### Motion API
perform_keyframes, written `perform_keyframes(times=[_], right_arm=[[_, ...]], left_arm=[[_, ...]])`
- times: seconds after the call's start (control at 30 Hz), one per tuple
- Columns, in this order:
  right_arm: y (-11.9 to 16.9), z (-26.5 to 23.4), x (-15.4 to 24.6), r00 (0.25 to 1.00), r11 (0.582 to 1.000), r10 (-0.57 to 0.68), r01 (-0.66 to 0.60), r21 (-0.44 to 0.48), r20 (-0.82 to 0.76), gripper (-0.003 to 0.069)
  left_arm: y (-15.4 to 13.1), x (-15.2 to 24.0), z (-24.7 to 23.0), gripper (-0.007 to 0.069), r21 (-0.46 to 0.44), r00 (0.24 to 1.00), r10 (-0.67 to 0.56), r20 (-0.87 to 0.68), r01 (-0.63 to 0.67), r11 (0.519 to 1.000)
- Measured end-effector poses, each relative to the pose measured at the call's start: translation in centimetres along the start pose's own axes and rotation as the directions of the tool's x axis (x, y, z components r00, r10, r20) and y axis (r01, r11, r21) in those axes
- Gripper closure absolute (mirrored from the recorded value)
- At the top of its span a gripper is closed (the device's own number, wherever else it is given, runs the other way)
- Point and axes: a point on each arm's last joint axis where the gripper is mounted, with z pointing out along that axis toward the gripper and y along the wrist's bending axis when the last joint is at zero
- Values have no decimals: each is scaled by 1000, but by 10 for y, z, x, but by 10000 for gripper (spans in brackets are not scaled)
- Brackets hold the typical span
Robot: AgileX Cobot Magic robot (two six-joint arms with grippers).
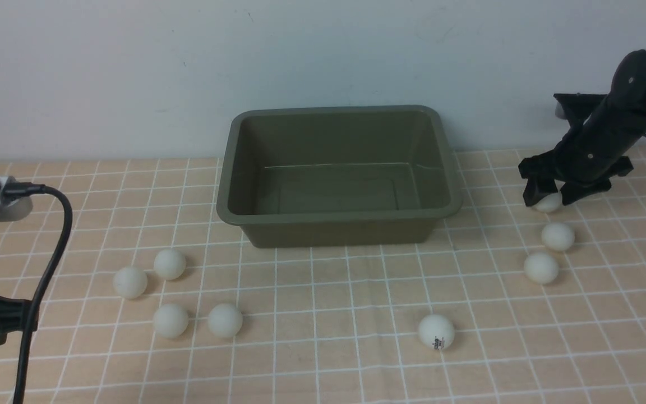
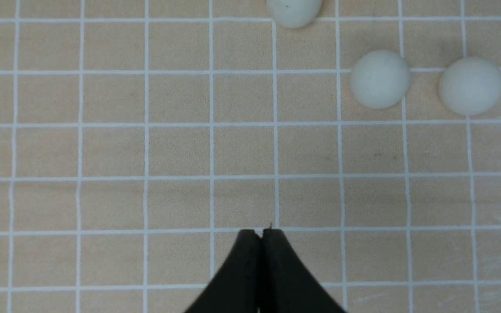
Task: Put the table tennis balls into the box on the light coffee tablecloth.
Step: 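Reach for and grasp a ping pong ball on the table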
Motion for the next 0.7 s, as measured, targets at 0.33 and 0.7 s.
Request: perform_keyframes(times=[0.33, 0.7], right_arm=[[7, -24, -16, 1000, 999, 6, -5, -47, 18, 294], [46, -92, -55, 973, 909, 133, -45, -415, 186, 294]], left_arm=[[0, 0, 0, 694, 1, 1000, -1, 0, 1, 1000], [0, 0, 0, 694, 1, 1000, -1, 0, 1, 1000]])
